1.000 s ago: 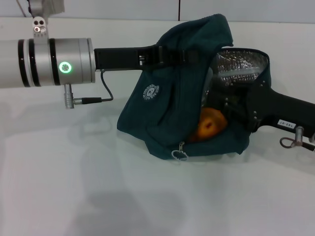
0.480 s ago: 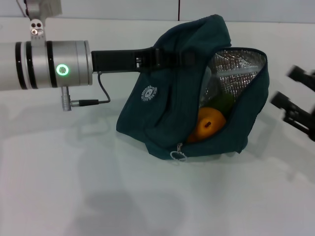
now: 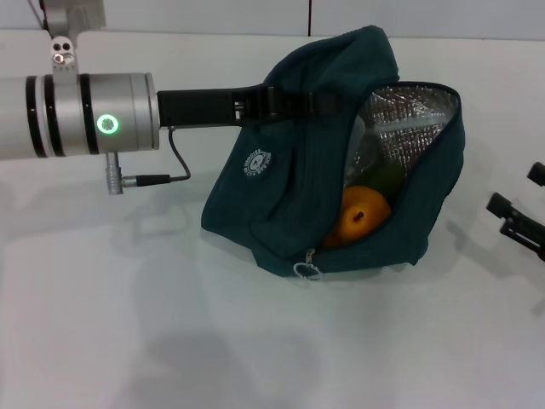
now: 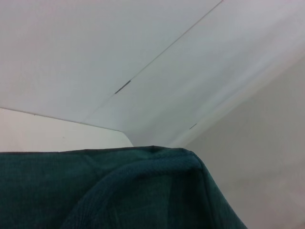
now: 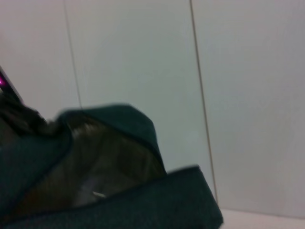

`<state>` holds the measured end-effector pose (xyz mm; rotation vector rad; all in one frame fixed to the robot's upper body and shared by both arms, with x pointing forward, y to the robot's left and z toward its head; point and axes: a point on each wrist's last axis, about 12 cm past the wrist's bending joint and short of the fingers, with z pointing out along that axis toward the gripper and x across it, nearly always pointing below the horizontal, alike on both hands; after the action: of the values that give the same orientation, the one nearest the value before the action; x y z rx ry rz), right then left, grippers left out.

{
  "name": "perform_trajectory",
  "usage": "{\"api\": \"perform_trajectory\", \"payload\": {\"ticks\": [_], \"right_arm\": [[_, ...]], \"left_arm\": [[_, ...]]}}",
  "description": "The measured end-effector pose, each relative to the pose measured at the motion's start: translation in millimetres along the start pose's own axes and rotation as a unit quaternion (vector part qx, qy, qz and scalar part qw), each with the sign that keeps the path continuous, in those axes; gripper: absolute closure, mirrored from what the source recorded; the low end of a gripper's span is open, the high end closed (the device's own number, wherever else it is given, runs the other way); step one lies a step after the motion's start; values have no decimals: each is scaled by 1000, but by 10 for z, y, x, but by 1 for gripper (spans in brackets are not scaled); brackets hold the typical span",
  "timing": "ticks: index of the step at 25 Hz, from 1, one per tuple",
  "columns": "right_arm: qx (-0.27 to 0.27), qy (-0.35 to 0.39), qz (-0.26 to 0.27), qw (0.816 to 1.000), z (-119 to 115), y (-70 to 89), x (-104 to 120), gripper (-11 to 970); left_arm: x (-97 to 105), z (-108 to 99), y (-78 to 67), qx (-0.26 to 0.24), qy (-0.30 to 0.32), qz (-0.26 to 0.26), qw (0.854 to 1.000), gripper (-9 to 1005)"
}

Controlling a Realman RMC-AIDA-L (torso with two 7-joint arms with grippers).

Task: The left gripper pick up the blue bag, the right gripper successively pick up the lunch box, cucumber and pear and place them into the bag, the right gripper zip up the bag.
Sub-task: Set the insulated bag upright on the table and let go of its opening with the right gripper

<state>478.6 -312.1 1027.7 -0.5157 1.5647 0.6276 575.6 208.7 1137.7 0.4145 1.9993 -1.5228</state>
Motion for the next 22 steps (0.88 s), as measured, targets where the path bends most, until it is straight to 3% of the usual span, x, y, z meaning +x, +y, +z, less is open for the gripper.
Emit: {"api": "perform_trajectory", "payload": {"ticks": [15,18,22], "right_arm": [[-17,103,-56,993,843,-141,-67,135],[-1,116,-65,991,899,-186,-66,135],[56,37,-51,996,792,-284,-200,135]], "left_arm": [[44,-62,33,-6,-10,-7,1000,847],[65,-79,44,-7,-11,-10,1000,847],[100,-114,63,-11,-13,-14,1000,847]]}}
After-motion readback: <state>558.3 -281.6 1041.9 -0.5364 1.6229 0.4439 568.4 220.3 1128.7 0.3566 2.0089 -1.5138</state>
